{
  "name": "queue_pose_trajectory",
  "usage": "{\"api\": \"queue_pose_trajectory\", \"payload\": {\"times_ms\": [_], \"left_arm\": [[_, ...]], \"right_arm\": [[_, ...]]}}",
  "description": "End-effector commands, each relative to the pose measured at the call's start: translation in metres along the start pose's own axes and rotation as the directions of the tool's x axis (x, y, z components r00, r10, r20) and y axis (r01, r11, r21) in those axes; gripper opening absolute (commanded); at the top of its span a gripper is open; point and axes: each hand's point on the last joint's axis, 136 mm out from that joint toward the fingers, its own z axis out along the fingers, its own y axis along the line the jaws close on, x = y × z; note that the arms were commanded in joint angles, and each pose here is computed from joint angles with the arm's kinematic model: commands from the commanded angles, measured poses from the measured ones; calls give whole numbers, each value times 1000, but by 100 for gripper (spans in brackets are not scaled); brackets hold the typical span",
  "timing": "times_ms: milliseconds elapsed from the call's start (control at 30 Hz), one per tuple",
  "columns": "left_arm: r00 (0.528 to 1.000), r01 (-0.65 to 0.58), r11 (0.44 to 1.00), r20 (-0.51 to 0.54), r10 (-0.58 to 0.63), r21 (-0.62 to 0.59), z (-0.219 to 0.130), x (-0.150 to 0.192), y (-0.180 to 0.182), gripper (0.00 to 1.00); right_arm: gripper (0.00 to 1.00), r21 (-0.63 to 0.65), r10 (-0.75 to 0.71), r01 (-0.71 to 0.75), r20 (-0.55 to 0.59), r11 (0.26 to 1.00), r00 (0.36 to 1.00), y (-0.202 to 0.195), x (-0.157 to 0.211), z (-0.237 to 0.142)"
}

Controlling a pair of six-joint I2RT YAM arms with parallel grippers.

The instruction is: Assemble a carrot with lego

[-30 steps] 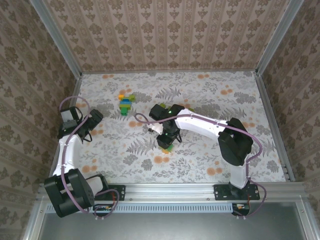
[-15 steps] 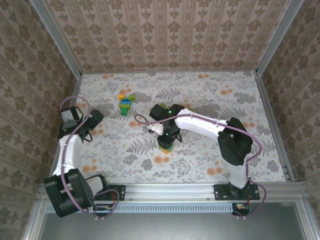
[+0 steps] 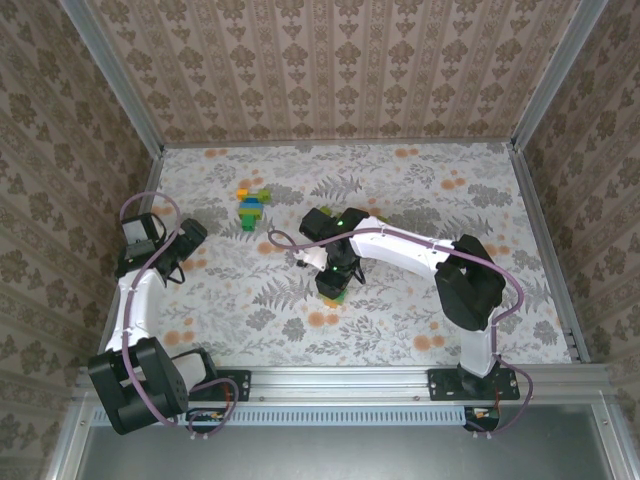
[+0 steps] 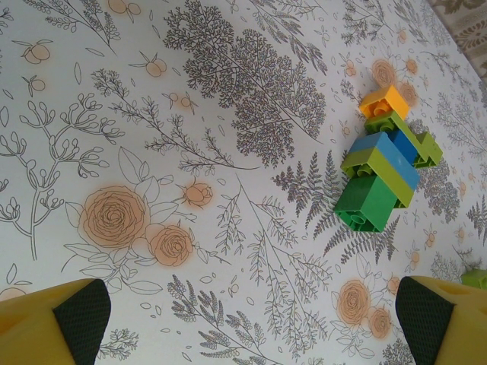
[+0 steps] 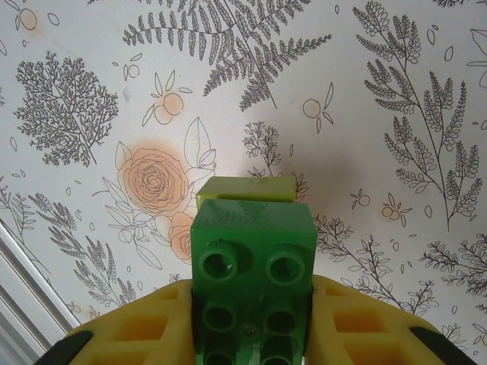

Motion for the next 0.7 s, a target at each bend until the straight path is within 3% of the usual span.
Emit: {"api": "queue_pose_trajectory", "payload": {"times_ms": [0, 333, 667], "left_arm": [[999, -34, 999, 15, 34, 10, -2, -8, -7, 100], [999, -36, 999, 12, 36, 7, -2, -7, -7, 100], [999, -37, 999, 13, 37, 9, -2, -7, -8, 100]], "right_arm": [[30, -15, -22, 20, -162, 1000, 986, 4, 29, 28], [30, 26, -38, 46, -253, 999, 967, 7, 33, 40], [26, 41, 45, -33, -333, 999, 942, 6, 57, 62]]}}
